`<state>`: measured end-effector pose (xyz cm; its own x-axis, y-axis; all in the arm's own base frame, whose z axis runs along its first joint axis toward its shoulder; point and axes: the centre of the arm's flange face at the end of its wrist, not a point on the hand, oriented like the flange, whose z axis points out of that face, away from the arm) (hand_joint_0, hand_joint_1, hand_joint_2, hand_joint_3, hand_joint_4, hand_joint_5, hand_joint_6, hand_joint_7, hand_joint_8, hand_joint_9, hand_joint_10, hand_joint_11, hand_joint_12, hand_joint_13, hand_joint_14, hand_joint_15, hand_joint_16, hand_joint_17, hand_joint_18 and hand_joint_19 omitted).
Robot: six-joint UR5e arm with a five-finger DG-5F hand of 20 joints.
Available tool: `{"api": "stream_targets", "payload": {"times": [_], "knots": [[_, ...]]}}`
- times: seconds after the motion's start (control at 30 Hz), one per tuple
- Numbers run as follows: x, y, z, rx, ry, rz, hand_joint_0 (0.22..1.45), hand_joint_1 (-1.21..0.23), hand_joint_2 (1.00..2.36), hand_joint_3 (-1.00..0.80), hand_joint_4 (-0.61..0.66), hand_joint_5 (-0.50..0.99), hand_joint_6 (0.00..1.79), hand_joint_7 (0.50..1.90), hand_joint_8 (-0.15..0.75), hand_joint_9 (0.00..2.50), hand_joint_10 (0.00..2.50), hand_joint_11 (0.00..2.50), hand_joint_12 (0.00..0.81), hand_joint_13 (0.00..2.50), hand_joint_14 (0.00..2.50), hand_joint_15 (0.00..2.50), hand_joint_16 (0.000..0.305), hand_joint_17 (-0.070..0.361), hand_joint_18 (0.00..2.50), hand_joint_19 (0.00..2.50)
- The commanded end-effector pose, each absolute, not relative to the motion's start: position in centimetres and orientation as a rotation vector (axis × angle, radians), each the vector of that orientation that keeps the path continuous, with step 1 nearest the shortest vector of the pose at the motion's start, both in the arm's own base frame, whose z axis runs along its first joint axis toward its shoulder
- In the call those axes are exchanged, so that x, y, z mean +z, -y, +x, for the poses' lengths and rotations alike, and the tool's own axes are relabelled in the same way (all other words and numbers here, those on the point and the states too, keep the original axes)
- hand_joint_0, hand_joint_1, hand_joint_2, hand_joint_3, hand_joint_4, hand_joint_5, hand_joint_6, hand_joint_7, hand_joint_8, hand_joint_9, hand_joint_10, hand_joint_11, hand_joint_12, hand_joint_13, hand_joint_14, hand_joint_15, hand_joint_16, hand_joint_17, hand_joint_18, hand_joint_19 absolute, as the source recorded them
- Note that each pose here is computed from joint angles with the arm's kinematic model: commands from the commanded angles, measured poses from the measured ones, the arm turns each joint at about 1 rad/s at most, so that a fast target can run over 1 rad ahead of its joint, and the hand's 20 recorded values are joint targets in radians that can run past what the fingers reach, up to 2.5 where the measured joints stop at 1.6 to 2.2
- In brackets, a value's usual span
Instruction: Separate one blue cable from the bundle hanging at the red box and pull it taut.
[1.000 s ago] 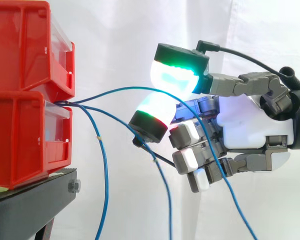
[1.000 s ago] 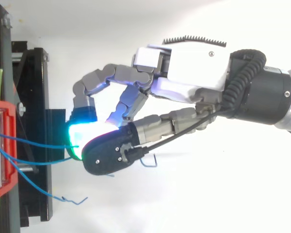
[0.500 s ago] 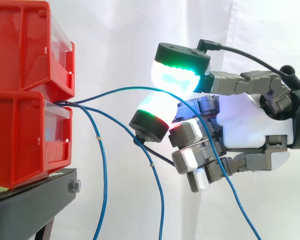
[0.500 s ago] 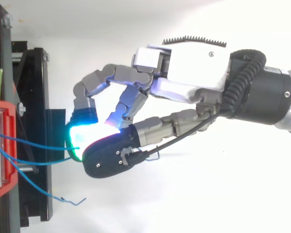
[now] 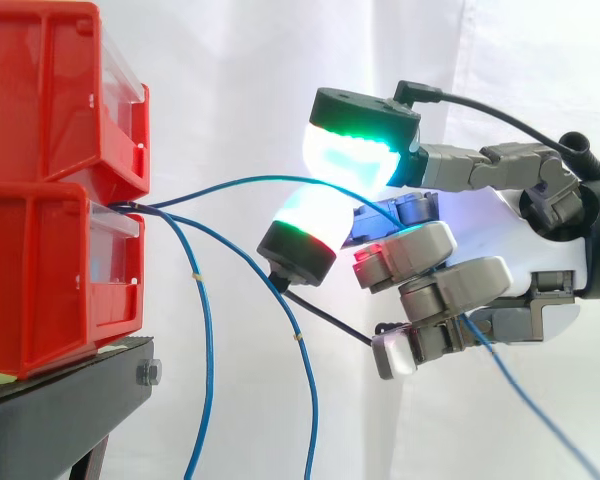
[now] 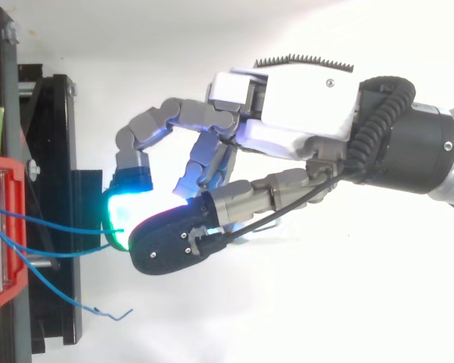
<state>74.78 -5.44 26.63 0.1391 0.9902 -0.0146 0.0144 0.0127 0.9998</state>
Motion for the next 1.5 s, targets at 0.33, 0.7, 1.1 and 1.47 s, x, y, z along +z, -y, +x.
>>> {"api": "stream_targets", "payload": {"times": [0.33, 0.7, 1.1, 1.47], "knots": [[26.60, 5.46, 74.76, 1.089, -1.119, 1.276, 0.68, -0.73, 1.02, -0.17, 0.08, -0.21, 0.87, 1.06, 0.303, 1.14, 0.63, 1.64, 0.358, 1.26, 1.78, 1.54, 0.042, 0.093, 1.29, 1.14], [26.58, 5.48, 74.73, 1.086, -1.120, 1.278, 0.66, -0.69, 1.02, -0.24, 0.15, -0.21, 0.87, 1.08, 0.306, 1.09, 0.68, 1.58, 0.358, 1.17, 2.09, 1.42, 0.043, 0.097, 1.33, 1.20], [26.58, 5.54, 74.72, 1.082, -1.115, 1.281, 0.65, -0.66, 1.02, -0.29, 0.18, -0.21, 0.86, 1.06, 0.304, 1.09, 0.62, 1.59, 0.357, 1.18, 2.04, 1.42, 0.044, 0.099, 1.31, 1.19], [26.58, 5.54, 74.72, 1.082, -1.115, 1.281, 0.63, -0.64, 1.01, -0.36, 0.19, -0.21, 0.86, 1.04, 0.309, 1.10, 0.60, 1.60, 0.367, 1.18, 2.05, 1.40, 0.045, 0.101, 1.31, 1.18]]}}
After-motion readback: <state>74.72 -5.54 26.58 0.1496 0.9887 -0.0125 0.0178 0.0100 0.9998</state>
